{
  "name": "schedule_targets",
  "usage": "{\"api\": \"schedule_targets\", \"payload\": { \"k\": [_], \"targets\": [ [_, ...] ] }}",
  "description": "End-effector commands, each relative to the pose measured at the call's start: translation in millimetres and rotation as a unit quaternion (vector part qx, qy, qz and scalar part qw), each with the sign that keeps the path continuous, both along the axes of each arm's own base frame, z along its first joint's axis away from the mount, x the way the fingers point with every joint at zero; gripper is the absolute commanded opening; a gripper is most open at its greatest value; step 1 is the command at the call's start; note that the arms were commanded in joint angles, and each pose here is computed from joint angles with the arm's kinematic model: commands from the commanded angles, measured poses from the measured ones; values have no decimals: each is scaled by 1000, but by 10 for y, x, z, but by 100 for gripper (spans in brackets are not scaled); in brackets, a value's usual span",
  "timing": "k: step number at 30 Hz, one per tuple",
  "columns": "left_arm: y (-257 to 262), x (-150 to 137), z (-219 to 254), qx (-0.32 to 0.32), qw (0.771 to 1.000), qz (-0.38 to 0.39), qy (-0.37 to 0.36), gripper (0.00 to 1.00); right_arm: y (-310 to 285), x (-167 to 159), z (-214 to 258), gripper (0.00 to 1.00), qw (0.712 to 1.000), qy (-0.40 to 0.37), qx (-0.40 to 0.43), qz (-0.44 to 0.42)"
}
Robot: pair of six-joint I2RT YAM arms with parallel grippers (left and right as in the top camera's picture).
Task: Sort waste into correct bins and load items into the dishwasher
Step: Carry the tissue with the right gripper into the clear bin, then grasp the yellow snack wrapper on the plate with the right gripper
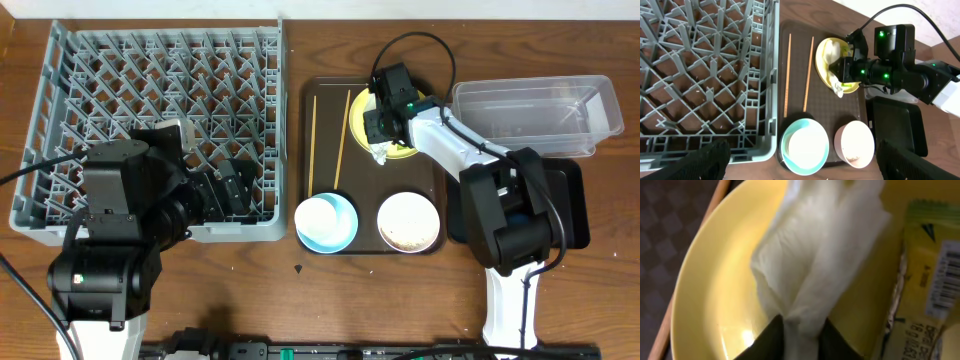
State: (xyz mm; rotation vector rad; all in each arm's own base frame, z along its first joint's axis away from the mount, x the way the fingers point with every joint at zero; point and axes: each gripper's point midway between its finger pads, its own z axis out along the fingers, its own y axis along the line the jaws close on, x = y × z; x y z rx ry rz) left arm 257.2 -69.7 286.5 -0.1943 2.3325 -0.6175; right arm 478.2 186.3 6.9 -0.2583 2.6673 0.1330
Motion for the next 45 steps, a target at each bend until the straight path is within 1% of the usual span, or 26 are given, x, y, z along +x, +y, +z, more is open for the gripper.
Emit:
{"api": "schedule_targets", "payload": {
  "k": [1,3,6,8,10,12,13,14,15,16,17,18,19,20,21,22,24,25,27,29,30,32,33,36,40,45],
  "targets": [
    [-11,-5,91,-6,1000,-1,-11,94,20,-79,53,2,1000,10,0,-2],
    [-11,-5,91,-6,1000,-1,-11,94,15,-75,257,1,1000,1,15,-7],
    [-11,-5,91,-6,1000,-1,-11,94,-73,-82,751,1,998,-22,46,-29],
    [-11,-5,91,-6,1000,-1,-11,94,-309,-69,1189,1,993,-48,73,-82],
    [-11,-5,91,-6,1000,-1,-11,94,-615,-50,1448,1,983,-63,93,-146],
    [-11,-5,91,-6,1000,-1,-11,94,-940,-42,1560,1,970,-69,99,-209],
    [-11,-5,91,-6,1000,-1,-11,94,-1316,-39,1585,1,953,-71,97,-280],
    [-11,-5,91,-6,1000,-1,-11,94,-1431,-43,1575,1,946,-69,97,-302],
    [-11,-5,91,-6,1000,-1,-11,94,-1643,-52,1547,1,931,-66,98,-344],
    [-11,-5,91,-6,1000,-1,-11,94,-1993,-69,1425,1,907,-56,94,-407],
    [-11,-5,91,-6,1000,-1,-11,94,-2099,-66,1365,1,900,-51,94,-422],
    [-11,-5,91,-6,1000,-1,-11,94,-2268,-63,1249,3,889,-42,93,-447],
    [-11,-5,91,-6,1000,-1,-11,93,-2357,-44,1169,15,884,-39,93,-456],
    [-11,-5,91,-6,1000,-1,-11,94,-2424,-15,1101,34,883,-36,96,-459],
    [-11,-5,91,-6,1000,-1,-11,94,-2450,-7,1065,41,886,-32,97,-452],
    [-11,-5,91,-6,1000,-1,-11,94,-2440,22,1076,45,897,-32,101,-430],
    [-11,-5,91,-6,1000,-1,-11,94,-2364,88,1217,48,918,-46,117,-376],
    [-11,-5,91,-6,1000,-1,-11,94,-2200,120,1405,52,941,-61,135,-305],
    [-11,-5,91,-6,1000,-1,-11,94,-1976,116,1689,63,954,-85,160,-238],
    [-11,-5,91,-6,1000,-1,-11,94,-1672,67,1973,64,963,-108,181,-167],
    [-11,-5,91,-6,1000,-1,-11,94,-1355,-13,2147,63,971,-123,185,-91],
    [-11,-5,91,-6,1000,-1,-11,94,-988,-141,2179,63,978,-118,167,-34],
    [-11,-5,91,-6,1000,-1,-11,94,-818,-208,2121,62,983,-108,149,-19],
    [-11,-5,91,-6,1000,-1,-11,94,-561,-294,1750,59,995,-79,61,-20],
    [-11,-5,91,-6,1000,-1,-11,94,-503,-179,1108,57,994,-62,-63,-57],
    [-11,-5,91,-6,1000,-1,-11,94,-463,34,370,57,993,-42,-92,-61]
  ]
}}
